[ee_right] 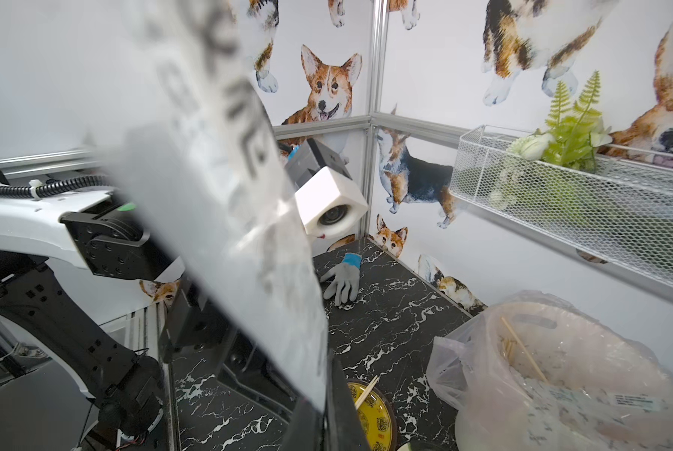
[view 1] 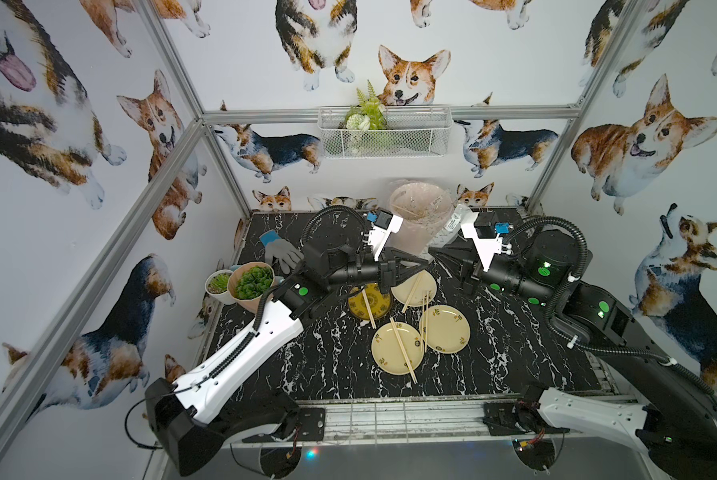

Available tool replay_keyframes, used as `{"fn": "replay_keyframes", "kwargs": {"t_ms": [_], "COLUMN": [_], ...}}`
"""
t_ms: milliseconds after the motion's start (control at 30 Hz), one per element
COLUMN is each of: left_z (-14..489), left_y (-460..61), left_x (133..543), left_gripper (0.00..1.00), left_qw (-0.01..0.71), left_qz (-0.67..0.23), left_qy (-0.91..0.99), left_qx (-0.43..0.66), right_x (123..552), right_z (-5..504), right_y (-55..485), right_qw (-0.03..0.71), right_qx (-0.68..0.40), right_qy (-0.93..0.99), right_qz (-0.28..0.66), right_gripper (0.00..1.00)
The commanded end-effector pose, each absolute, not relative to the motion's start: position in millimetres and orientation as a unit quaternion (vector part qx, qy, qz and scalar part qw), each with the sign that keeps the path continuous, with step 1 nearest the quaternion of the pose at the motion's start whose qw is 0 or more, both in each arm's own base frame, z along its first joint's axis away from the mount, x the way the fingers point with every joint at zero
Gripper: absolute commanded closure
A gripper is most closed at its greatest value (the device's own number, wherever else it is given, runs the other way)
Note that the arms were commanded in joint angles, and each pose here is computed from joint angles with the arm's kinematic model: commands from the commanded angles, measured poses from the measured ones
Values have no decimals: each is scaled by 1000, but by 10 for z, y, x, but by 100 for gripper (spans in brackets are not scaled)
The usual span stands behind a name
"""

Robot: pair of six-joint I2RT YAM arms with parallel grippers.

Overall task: Remove the packaging of disposable chopsticks
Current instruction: Place the packet bag in the trash bin.

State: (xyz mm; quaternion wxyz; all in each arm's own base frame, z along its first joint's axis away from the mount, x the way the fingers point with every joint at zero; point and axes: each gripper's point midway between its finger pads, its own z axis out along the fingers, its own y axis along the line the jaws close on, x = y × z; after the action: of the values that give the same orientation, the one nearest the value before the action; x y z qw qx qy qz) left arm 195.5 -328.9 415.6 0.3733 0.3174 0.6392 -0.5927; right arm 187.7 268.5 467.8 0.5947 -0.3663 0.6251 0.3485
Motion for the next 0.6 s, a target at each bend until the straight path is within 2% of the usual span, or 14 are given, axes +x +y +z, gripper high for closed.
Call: {"fn": "replay_keyframes", "kwargs": {"t_ms": [0,67,200,400,500,567], "left_z": [4165,4111,3921,3720,3696,3693], "left_y": [-3088,-2930,-2557,-2205,-2145,-2127], "left_x": [2132,2240,2434,2475,2471,2479], "left_gripper": [37,31,29,29,28,28], "left_qw": [431,459,500,521,524,524], "left_qz": [-553,-526,-459,-392,-380,-376], "left_qy": [656,670,709,741,746,748], "left_qx": [280,253,192,157,157,157], "right_x": [2266,2621,3447,4722,5138,5218], "right_z": [4840,4853,4647,3864,3411,3129], "right_y": [2530,2447,2408,2436,2442,2441], "right_qw": [617,611,584,504,452,405], "right_qx": [-315,-273,-227,-185,-180,-177], "right_qy": [647,674,731,822,863,888], "right_qz": [318,312,270,191,140,126], "right_gripper": [100,100,100,100,100,98]}}
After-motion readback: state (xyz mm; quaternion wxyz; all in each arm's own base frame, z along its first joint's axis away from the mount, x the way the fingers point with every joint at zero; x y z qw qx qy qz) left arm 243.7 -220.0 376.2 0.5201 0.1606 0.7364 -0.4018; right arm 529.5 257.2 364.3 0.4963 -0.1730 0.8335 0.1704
